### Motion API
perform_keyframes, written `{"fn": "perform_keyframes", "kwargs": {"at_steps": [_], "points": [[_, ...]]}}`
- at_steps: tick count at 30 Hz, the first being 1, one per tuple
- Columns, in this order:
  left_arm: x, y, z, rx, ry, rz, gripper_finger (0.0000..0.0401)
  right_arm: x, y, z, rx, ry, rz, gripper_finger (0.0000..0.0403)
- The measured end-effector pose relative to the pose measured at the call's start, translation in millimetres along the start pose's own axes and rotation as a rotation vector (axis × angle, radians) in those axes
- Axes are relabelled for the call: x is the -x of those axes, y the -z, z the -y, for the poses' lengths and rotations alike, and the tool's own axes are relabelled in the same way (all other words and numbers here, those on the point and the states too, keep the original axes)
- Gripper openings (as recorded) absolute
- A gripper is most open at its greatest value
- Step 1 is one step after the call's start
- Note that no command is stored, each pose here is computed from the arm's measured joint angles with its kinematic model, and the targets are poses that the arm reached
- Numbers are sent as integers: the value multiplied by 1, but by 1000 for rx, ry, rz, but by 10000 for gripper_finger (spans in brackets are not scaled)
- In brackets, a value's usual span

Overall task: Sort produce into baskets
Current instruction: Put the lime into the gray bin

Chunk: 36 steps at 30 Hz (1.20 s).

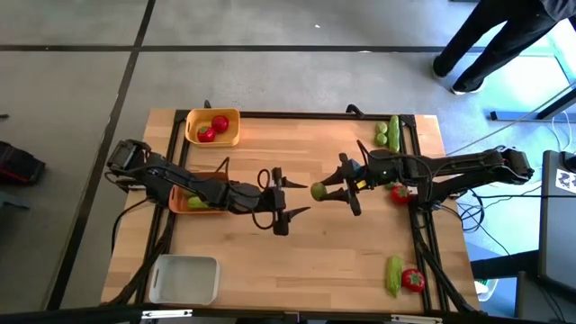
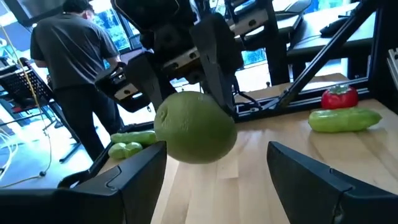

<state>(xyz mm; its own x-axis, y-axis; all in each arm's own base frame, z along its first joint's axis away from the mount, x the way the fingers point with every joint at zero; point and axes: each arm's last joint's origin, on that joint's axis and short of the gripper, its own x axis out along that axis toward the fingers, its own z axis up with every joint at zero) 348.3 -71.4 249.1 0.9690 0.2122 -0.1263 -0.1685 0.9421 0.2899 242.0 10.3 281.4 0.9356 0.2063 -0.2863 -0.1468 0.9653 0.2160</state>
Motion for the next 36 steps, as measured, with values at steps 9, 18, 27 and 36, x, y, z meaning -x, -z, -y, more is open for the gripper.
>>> {"fn": "perform_keyframes", "kwargs": {"at_steps": [9, 18, 27, 36], "points": [[0, -3, -1, -28, -8, 11, 274, -9, -2, 1, 1, -30, 41, 152], [-1, -3, -2, -51, -7, 19, 274, -26, 1, 3, -13, -82, 69, 152], [-1, -2, -3, -21, -8, 15, 274, -29, 0, 3, -14, -108, 84, 152], [0, -4, -2, -15, -11, 24, 271, -29, -3, 3, 1, -115, 115, 152]]}}
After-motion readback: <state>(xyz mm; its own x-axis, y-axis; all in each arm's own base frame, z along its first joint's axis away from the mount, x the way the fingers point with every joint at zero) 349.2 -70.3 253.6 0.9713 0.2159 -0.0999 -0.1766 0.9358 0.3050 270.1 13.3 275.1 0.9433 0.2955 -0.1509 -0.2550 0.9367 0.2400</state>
